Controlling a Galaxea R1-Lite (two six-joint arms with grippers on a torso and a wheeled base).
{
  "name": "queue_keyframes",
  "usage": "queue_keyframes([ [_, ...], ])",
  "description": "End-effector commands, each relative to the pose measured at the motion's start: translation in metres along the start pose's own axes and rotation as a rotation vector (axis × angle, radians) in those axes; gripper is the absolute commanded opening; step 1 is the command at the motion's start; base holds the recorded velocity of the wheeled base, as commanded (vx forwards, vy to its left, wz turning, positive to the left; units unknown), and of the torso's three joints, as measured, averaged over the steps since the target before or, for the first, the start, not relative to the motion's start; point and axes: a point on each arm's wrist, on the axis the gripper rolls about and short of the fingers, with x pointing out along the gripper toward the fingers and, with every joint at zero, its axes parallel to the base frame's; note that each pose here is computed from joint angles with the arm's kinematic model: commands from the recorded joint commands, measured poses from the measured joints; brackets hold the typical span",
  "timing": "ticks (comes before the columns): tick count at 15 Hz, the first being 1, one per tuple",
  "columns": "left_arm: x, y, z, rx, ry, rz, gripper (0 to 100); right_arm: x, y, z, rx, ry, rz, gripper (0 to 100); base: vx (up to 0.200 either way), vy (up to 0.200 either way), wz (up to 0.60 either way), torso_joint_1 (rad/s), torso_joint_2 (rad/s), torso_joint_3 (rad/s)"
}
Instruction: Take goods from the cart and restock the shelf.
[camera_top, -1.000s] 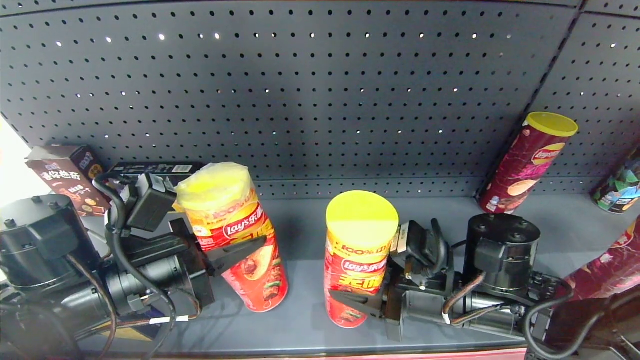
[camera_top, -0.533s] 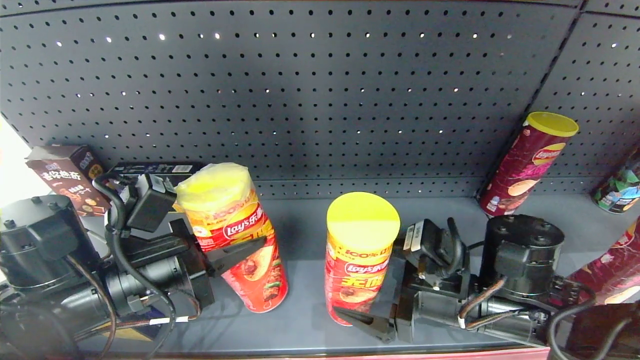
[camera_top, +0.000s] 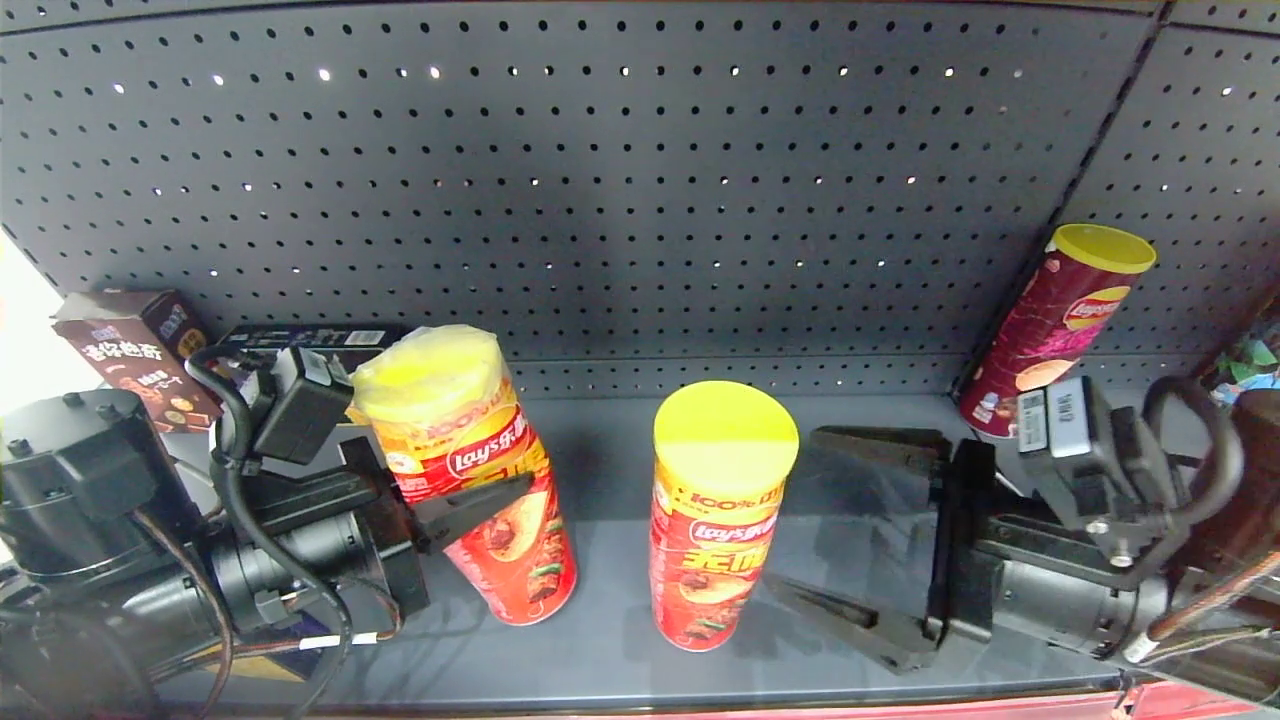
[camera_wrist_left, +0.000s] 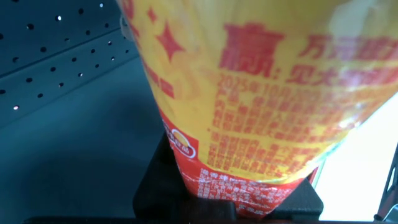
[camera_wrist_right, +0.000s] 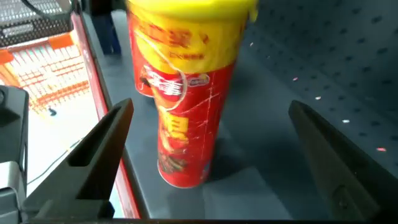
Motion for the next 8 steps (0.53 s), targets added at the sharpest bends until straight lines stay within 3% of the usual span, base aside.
queue_keyframes([
  [1,0.000,0.000,0.000,-0.001,0.001,-0.001,0,-0.033,-0.004,0.028,-0.038,-0.068,-0.065,100,0.000,0.000,0.00,0.000,0.00,0.000],
  [7,0.000,0.000,0.000,0.002,-0.001,-0.001,0,-0.099,-0.003,0.072,-0.079,-0.104,-0.198,100,0.000,0.000,0.00,0.000,0.00,0.000],
  [8,-0.001,-0.001,0.000,0.002,-0.001,-0.001,0,-0.130,0.008,0.083,-0.084,-0.086,-0.269,100,0.000,0.000,0.00,0.000,0.00,0.000],
])
